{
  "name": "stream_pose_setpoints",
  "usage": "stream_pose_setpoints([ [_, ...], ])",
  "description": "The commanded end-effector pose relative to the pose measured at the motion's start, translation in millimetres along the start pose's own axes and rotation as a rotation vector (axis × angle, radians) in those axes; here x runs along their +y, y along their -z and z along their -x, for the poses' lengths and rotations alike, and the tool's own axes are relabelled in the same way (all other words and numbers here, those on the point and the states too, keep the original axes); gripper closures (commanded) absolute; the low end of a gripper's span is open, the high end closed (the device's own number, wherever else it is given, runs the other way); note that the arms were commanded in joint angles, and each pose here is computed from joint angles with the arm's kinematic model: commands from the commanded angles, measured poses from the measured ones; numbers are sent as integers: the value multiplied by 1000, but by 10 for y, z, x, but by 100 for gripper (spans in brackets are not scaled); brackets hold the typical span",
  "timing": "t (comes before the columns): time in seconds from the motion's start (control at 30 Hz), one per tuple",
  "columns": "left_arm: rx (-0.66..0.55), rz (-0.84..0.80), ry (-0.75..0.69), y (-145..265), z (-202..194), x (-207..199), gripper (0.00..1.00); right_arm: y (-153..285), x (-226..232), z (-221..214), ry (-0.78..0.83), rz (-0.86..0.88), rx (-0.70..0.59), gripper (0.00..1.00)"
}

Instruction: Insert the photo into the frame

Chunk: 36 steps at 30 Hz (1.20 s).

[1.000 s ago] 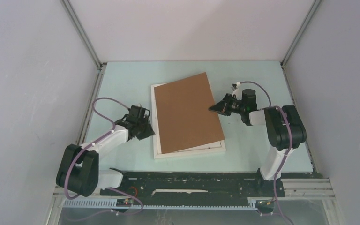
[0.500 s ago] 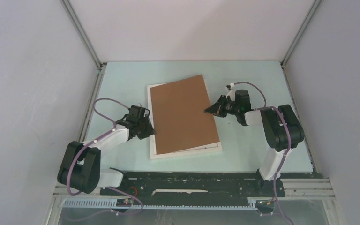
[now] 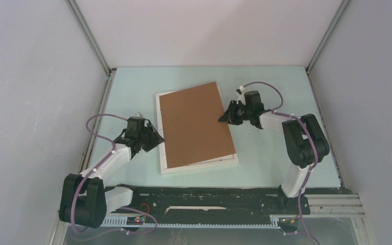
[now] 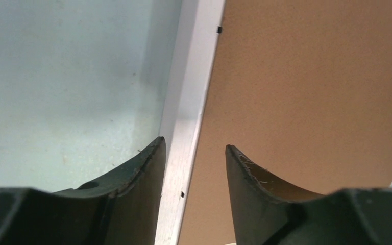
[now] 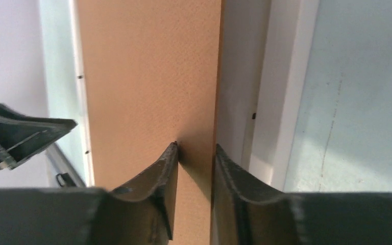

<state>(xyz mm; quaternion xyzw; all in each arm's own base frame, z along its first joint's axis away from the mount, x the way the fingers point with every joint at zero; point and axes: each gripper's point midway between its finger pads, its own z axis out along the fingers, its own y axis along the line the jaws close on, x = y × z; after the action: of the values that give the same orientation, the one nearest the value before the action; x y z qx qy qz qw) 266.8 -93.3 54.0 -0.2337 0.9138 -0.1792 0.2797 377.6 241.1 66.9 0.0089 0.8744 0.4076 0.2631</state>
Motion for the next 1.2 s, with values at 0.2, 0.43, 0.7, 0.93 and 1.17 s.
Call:
stream_pose_setpoints([
  [0.2,-7,8,109,-66,-12,190,40,57,-224,-115,168,-254,115,42],
  [0.43,17,-33,116,-123,-64,138,39,126,-120,-142,205,-237,149,33],
  [0.7,69,-154,95,-175,-92,-112,38,-76,147,-345,358,-227,194,26],
  [0.93,50,-256,46,-80,3,-428,37,-83,127,-316,480,-345,176,12],
  [1.17,29,-145,65,-90,-36,-150,36,11,92,-129,588,-522,145,1],
])
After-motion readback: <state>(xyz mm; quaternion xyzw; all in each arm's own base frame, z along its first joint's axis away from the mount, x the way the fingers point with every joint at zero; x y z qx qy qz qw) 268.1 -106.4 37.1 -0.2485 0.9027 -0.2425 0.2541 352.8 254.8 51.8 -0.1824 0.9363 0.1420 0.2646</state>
